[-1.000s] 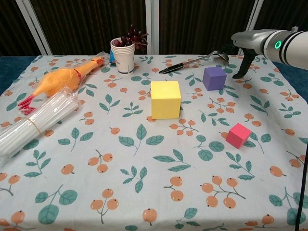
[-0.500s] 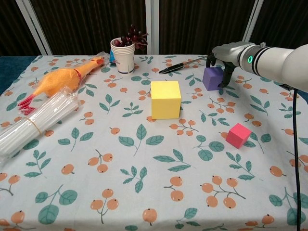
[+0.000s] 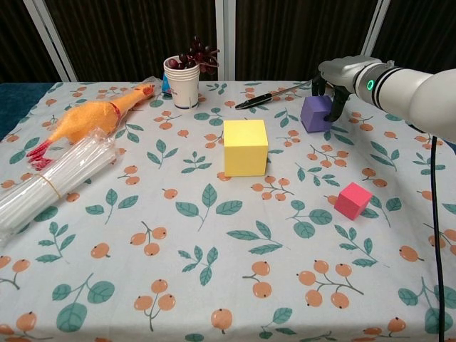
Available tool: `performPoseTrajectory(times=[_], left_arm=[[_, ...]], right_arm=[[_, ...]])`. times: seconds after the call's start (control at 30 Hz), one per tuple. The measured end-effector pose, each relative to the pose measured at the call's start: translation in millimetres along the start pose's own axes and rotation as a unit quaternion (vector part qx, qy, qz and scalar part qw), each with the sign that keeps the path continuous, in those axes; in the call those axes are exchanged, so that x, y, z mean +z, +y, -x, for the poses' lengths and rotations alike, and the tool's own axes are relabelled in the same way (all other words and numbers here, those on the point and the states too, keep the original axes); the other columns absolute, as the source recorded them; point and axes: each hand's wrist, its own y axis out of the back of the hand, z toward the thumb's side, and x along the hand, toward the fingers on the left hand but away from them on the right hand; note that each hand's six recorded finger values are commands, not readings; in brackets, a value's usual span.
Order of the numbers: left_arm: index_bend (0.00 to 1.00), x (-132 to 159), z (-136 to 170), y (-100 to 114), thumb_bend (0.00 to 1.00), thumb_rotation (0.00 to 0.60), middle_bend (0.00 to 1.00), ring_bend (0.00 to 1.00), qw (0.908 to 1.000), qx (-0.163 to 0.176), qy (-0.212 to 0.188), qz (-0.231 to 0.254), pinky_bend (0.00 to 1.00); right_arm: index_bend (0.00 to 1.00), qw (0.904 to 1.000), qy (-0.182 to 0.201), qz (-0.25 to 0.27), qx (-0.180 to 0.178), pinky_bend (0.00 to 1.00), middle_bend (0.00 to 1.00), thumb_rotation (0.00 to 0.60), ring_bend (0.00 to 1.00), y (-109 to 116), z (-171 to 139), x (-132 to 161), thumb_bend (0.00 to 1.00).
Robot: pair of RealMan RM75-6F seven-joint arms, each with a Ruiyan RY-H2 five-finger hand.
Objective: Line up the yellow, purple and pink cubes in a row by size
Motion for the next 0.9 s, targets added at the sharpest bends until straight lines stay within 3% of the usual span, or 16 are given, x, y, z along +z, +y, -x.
performPoseTrajectory(times=[0.23,0.47,0.9], left_arm=[[0.21,1.2,-1.2,-1.1,0.0,0.6,0.19,0.12,1.0,0.0,-0.005,0.0,0.17],[0.21,6.4,-5.2,0.8,0.0,0.6,0.19,0.12,0.9998,0.006,-0.019,0.0,0.17],[0.21,12.4,-8.7,-1.1,0.0,0.6,0.19,0.12,0.9994,0.007,-0.035,0.004,0.17]], right_arm=[[0.56,0.9994,0.024,0.023,0.0,0.02,0.25,0.6,0.02,5.5,-23.4,6.7,0.18],[0.56,0.9976,0.052,0.043,0.014,0.01,0.25,0.6,0.02,5.0,-66.2,25.4,0.18],[0.56,0.9975,0.025,0.057,0.033,0.0,0.25,0.6,0.02,-9.0,-98.9,47.6,0.18]])
